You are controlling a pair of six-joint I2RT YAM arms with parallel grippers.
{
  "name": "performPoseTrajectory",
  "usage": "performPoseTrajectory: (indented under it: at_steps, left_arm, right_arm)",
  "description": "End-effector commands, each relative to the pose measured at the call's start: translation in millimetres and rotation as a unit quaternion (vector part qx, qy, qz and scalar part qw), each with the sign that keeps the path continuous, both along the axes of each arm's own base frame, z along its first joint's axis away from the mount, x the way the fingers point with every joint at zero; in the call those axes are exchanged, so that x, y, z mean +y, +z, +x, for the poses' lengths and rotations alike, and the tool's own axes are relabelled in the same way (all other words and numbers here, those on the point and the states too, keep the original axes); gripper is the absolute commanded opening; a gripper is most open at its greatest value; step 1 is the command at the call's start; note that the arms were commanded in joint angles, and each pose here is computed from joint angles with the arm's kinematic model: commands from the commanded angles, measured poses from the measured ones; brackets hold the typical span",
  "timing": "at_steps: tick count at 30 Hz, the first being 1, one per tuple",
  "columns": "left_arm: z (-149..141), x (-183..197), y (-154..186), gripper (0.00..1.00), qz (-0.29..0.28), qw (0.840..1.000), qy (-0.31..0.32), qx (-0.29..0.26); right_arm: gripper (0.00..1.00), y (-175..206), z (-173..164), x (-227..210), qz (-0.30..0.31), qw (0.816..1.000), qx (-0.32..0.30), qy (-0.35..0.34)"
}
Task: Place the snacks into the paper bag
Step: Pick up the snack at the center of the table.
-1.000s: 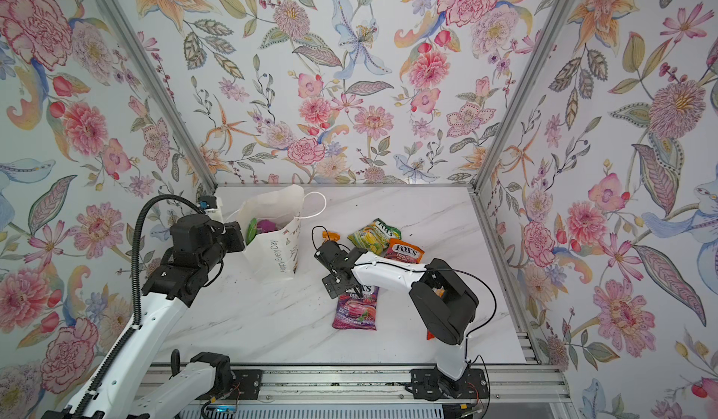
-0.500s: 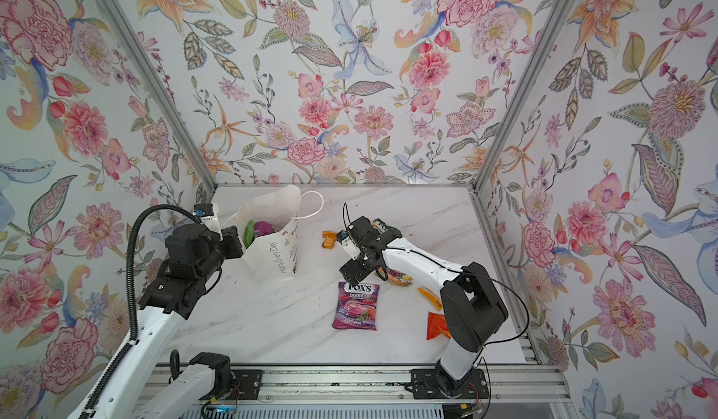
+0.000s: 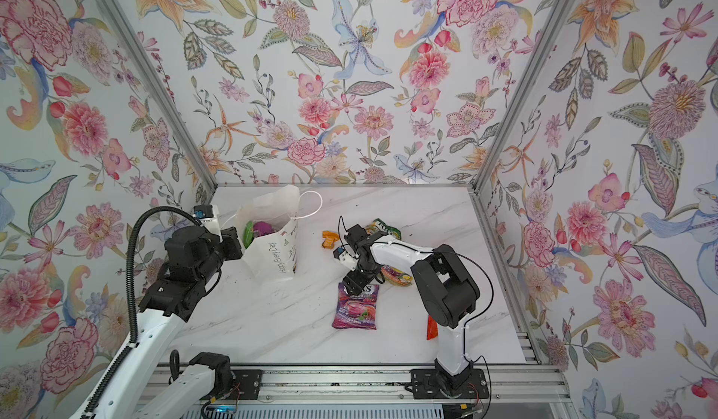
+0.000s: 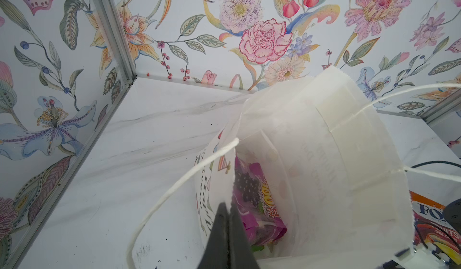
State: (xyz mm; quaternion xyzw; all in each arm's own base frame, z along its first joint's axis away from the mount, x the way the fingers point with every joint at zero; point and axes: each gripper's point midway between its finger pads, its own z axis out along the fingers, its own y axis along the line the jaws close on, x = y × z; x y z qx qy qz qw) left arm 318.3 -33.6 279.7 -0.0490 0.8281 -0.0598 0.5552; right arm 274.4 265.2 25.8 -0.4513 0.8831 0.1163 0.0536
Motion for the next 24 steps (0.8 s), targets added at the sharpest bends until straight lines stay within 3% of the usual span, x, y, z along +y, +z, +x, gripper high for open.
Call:
performPoseTrajectory:
  at_steps: [1, 5, 9, 15, 24]
  left_arm:
    - [6, 5, 14, 0.0, 0.008, 0.999, 0.007, -0.032]
    - [6, 6, 12, 0.0, 0.009, 0.999, 0.011, -0.031]
    - [8, 8, 13, 0.0, 0.01, 0.999, 0.015, -0.031]
    - [10, 7, 10, 0.0, 0.008, 1.0, 0.013, -0.027]
    - [11, 2, 13, 0.0, 0.0, 1.0, 0.001, -0.027]
  right_arm:
    - [0.74, -14, -12, -10, -0.024, 0.999, 0.037, -0.013]
    - [0.65, -31, -26, -23, -0.049, 0.996, 0.062, -0.033]
    - [0.48, -35, -34, -31, -0.061, 0.994, 0.069, -0.054]
    - [0.25, -11, -28, -28, -0.032, 0.996, 0.033, -0.08]
    - [0.03, 24, -15, -25, 0.003, 0.993, -0.018, -0.115]
